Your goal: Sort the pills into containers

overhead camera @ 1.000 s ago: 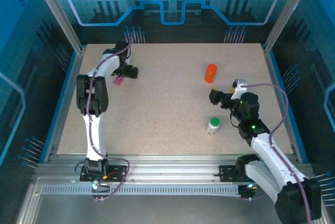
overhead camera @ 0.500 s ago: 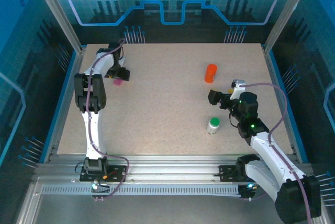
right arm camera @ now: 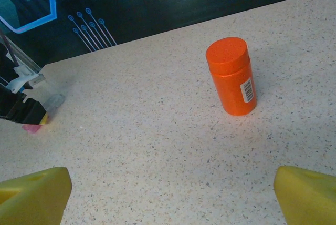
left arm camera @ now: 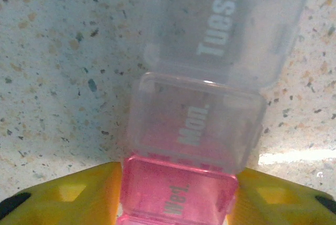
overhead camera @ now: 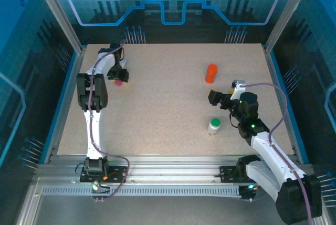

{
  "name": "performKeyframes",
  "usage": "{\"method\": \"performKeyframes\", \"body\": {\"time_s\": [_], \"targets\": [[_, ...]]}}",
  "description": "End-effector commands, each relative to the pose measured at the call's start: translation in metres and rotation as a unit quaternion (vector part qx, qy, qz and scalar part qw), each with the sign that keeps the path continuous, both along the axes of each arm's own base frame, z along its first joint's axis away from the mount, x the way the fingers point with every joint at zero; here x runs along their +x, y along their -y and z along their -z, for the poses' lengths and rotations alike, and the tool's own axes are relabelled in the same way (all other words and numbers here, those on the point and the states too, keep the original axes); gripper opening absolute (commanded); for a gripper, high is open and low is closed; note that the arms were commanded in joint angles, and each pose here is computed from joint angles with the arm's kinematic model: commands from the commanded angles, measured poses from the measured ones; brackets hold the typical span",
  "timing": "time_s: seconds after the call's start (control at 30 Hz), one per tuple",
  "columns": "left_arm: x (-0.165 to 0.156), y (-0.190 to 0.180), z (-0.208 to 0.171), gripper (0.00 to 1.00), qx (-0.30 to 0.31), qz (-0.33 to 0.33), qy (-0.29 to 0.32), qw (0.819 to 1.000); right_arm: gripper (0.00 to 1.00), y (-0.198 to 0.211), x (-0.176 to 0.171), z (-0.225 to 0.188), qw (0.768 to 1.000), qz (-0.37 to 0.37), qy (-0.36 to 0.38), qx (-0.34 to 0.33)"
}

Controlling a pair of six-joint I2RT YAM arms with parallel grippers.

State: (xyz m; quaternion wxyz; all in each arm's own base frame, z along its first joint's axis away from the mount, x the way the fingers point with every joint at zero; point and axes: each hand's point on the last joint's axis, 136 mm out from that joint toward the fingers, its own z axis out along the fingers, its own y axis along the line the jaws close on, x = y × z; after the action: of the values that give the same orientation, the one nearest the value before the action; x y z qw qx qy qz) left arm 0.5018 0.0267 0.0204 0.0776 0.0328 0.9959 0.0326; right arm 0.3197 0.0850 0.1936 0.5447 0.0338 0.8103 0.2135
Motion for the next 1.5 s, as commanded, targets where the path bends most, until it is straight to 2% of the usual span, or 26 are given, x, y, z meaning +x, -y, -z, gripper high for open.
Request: {"method": "performKeyframes", "body": {"time_s": [0.0, 0.23, 0.37, 0.47, 0.53, 0.6, 0.77, 0.9, 1.07, 1.23, 1.37, 1.43, 1.47], "targets": [[-0.007, 0.005, 0.005, 0.47, -0.017, 0.006, -0.019, 1.000, 1.00, -0.006, 0.000, -0.005, 1.000, -0.008, 0.007, 0.008], [-0.003, 0.020, -0.020, 0.35, -0.048, 0.013, 0.015, 0.999, 1.00, -0.005, 0.000, -0.006, 1.000, -0.008, 0.008, 0.007], [0.002, 0.059, -0.064, 0.32, -0.071, 0.057, 0.093, 0.991, 1.00, -0.004, 0.000, -0.006, 1.000, -0.005, 0.006, 0.003], [-0.011, 0.119, -0.092, 0.32, -0.071, 0.165, 0.152, 0.972, 1.00, -0.002, -0.001, -0.007, 1.000, 0.000, 0.007, 0.001], [-0.040, 0.166, -0.096, 0.32, -0.080, 0.275, 0.152, 0.946, 1.00, -0.001, -0.001, -0.007, 1.000, 0.004, 0.007, 0.000], [-0.066, 0.203, -0.090, 0.31, -0.061, 0.367, 0.147, 0.916, 1.00, 0.002, -0.001, -0.005, 1.000, 0.012, 0.003, -0.003], [-0.101, 0.260, -0.066, 0.31, -0.049, 0.455, 0.108, 0.882, 1.00, 0.008, -0.002, -0.003, 1.000, 0.028, -0.002, -0.006], [-0.112, 0.287, -0.042, 0.31, -0.029, 0.485, 0.075, 0.871, 1.00, 0.010, -0.002, -0.001, 0.999, 0.033, -0.006, -0.006], [-0.117, 0.299, -0.020, 0.33, -0.044, 0.487, 0.041, 0.871, 1.00, 0.010, -0.001, 0.002, 0.999, 0.034, -0.011, -0.004], [-0.119, 0.315, -0.012, 0.36, -0.029, 0.498, 0.048, 0.865, 1.00, 0.007, 0.001, 0.009, 0.999, 0.031, -0.023, -0.001], [-0.116, 0.319, -0.012, 0.45, -0.049, 0.488, 0.042, 0.871, 1.00, 0.006, 0.004, 0.016, 0.999, 0.029, -0.033, -0.001], [-0.114, 0.320, -0.023, 0.59, -0.065, 0.478, 0.055, 0.874, 1.00, 0.005, 0.006, 0.019, 0.999, 0.027, -0.039, -0.001], [-0.112, 0.321, -0.031, 0.63, -0.076, 0.472, 0.066, 0.876, 1.00, 0.003, 0.006, 0.019, 0.999, 0.024, -0.042, 0.000]]}}
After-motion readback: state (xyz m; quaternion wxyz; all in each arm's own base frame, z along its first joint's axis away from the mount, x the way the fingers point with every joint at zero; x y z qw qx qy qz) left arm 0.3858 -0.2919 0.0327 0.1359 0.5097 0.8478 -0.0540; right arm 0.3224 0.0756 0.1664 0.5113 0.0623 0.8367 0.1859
